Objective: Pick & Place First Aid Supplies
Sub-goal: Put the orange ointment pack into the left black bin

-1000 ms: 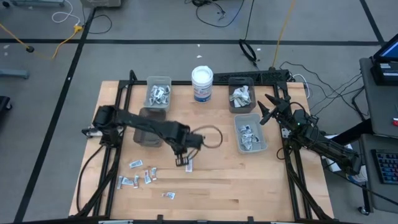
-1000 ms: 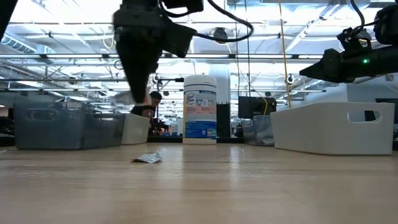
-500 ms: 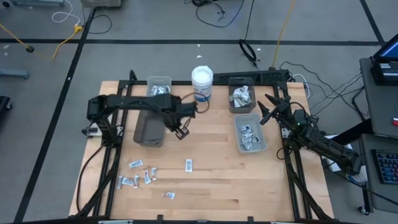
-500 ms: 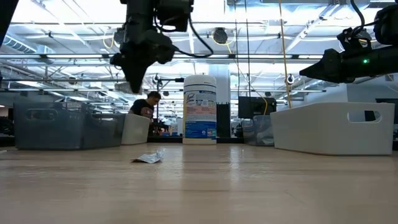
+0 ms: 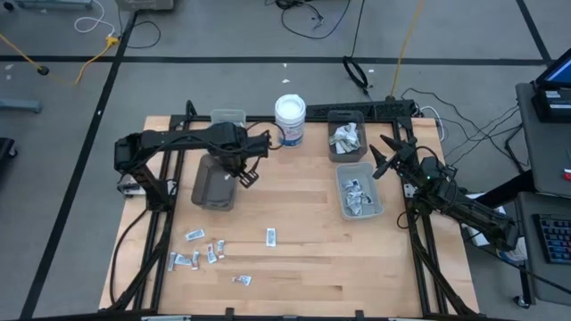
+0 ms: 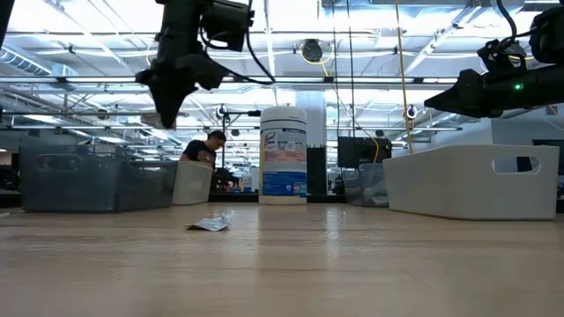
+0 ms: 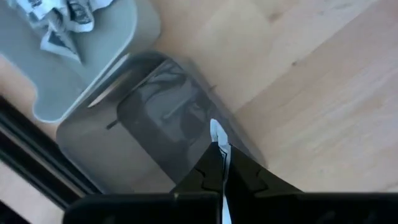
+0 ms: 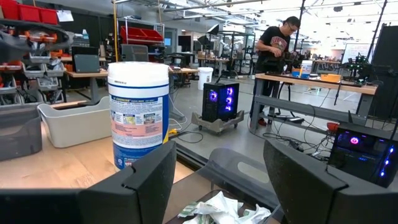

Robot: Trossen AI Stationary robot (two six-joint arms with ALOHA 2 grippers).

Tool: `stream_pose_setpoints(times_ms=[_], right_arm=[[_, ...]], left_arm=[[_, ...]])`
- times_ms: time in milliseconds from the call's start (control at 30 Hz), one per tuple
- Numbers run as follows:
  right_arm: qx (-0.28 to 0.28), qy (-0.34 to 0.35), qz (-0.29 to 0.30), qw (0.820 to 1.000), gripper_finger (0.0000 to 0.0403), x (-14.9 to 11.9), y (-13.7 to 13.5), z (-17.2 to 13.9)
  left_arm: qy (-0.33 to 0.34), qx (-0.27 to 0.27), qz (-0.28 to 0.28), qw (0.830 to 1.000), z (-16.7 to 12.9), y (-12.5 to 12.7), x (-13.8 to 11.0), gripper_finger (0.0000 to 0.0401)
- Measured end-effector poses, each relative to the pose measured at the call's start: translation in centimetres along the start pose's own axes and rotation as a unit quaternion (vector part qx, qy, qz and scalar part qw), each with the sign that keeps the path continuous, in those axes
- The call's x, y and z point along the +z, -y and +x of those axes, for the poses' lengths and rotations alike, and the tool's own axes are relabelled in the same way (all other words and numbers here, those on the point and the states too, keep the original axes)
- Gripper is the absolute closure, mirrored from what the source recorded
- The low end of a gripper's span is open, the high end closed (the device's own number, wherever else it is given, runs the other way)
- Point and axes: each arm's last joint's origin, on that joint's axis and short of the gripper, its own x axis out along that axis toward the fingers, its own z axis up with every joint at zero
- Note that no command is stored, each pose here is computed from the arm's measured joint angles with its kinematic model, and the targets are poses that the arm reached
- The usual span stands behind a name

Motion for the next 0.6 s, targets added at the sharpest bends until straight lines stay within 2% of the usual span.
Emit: stream_pose_setpoints(times_ms=[267,600], right_arm=[[0.000,0.000,0.000,1.000,0.0165,0.0,0.0,0.0],[0.000,0.000,0.000,1.000,0.0165,0.0,0.0,0.0]], left_arm=[[-0.004,0.034,-0.020,0.999,2.7,-1.6,-1.0,0.0400],[-0.011,0.023,-0.031,0.999,7.6,-2.4,-2.3,0.0400]])
